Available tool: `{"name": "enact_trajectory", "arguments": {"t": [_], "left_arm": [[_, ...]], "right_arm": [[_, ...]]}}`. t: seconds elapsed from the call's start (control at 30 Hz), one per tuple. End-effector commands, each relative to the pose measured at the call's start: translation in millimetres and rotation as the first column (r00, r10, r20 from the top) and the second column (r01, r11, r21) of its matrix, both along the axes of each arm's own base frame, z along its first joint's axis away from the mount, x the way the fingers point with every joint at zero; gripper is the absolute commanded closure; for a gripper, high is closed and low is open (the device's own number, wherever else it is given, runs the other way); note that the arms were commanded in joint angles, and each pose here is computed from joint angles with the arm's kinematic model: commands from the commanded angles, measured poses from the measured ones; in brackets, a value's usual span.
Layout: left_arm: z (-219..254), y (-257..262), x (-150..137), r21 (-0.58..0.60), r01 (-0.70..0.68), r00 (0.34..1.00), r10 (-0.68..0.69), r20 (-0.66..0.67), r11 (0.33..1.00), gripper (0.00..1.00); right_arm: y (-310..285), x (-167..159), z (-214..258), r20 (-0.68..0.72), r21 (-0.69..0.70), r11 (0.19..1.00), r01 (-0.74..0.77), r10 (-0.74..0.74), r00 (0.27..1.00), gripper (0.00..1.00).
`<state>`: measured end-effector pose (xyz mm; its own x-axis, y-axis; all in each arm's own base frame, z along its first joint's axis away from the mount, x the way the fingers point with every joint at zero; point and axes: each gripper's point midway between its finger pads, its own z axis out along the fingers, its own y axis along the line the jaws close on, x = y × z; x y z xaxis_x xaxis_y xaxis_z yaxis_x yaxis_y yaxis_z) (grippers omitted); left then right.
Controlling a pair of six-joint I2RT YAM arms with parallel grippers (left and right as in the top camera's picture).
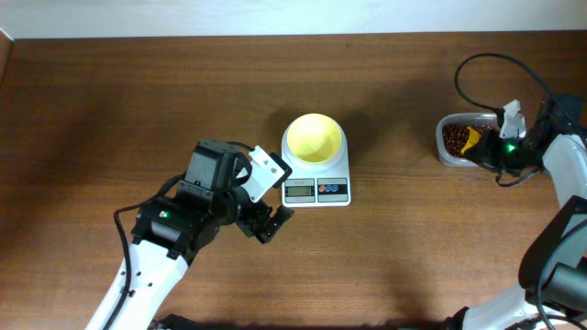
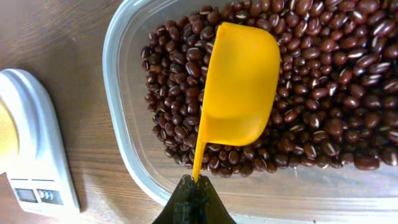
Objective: Scoop item into bowl and weigh 50g on scale
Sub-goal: 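Move the yellow scoop with the right gripper down into the bean tub, then scoop beans and lift the filled scoop out of the tub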
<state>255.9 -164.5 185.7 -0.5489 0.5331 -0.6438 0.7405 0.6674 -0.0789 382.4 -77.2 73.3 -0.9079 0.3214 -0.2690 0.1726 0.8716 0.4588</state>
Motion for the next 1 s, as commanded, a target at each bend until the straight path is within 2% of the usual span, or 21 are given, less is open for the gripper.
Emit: {"name": "enact_trajectory", "arguments": {"t": [0.0, 0.13, 0.33, 0.53, 0.63, 0.97], "left_arm": [[0.9, 0.7, -1.7, -0.003, -0.005, 1.000, 0.005, 0.005, 1.000, 0.01], [0.9, 0.7, -1.7, -0.003, -0.005, 1.000, 0.005, 0.005, 1.000, 0.01], [0.9, 0.7, -1.7, -0.003, -0.005, 1.000, 0.005, 0.005, 1.000, 0.01], [0.9, 0.7, -1.7, -0.003, -0.005, 1.000, 0.005, 0.005, 1.000, 0.01], [0.9, 0.7, -1.7, -0.003, -0.005, 1.000, 0.005, 0.005, 1.000, 0.01], [0.9, 0.7, -1.7, -0.003, -0.005, 1.000, 0.005, 0.005, 1.000, 0.01]], "right_arm": [[-0.4, -8.9, -6.8, -0.012, 0.092, 0.996, 0.014, -0.013, 1.000, 0.96], [-6.0, -13.7, 3.1, 0.064, 0.153, 0.987, -0.038, 0.028, 0.998, 0.96], [0.8, -16.4, 6.1, 0.088, 0.193, 0.978, -0.076, 0.060, 0.994, 0.96], [7.2, -15.1, -12.8, 0.057, 0.266, 0.961, -0.071, 0.058, 0.997, 0.96], [13.0, -3.3, -1.1, 0.141, 0.322, 0.942, -0.098, 0.054, 0.989, 0.96], [7.4, -3.6, -0.6, 0.134, 0.331, 0.941, -0.071, 0.027, 0.991, 0.96]]}}
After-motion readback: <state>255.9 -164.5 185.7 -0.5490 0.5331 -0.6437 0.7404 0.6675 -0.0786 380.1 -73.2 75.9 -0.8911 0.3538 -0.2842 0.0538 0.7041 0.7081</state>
